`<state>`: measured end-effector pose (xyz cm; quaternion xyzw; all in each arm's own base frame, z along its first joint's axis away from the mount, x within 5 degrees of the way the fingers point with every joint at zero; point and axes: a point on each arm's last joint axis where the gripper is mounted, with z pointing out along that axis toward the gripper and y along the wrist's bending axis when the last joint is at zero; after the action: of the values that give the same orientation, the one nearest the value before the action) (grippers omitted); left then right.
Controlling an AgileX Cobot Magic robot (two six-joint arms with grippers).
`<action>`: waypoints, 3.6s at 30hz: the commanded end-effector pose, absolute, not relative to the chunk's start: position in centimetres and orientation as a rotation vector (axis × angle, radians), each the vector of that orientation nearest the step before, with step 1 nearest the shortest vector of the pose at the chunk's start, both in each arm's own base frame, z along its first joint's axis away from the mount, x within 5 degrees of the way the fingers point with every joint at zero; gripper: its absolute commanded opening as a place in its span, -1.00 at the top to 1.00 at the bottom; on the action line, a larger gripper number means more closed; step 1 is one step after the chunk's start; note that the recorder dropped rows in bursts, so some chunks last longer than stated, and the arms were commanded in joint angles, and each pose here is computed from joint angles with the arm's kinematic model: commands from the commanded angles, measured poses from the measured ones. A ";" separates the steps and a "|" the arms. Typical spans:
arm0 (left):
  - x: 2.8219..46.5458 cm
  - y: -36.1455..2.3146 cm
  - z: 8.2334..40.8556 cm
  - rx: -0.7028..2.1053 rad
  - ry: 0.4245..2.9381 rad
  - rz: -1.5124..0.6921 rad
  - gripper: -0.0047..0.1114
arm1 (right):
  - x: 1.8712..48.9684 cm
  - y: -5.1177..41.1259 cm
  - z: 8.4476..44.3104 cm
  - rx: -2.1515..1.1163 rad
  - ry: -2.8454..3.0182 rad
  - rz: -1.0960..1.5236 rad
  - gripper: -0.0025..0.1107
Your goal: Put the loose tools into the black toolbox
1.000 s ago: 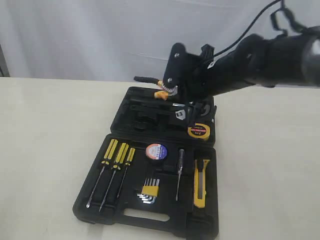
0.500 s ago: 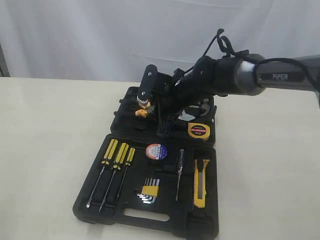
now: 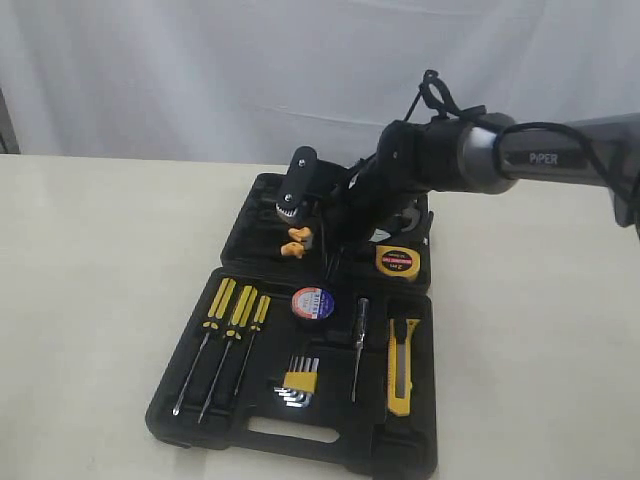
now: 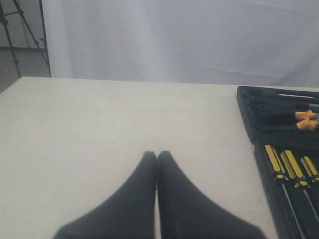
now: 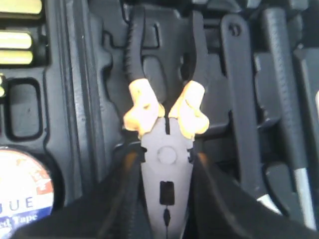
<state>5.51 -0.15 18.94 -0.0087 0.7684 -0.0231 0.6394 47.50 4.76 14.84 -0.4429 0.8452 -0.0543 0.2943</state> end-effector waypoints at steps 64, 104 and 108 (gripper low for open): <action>5.5 -0.2 18.9 -0.021 1.753 -0.057 0.92 | 47.6 5.2 19.8 -0.989 2.334 0.073 0.96; 5.5 -0.2 18.9 -0.021 1.753 -0.058 0.92 | 25.7 12.0 31.3 -0.989 2.155 0.080 0.96; 5.5 -0.2 18.9 -0.021 1.753 -0.058 0.92 | 25.3 13.1 31.5 -0.940 2.154 0.141 0.96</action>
<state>5.51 -0.15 18.94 -0.0087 0.7684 -0.0231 0.6394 25.51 12.71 31.25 -0.3791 0.8465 0.0452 0.3712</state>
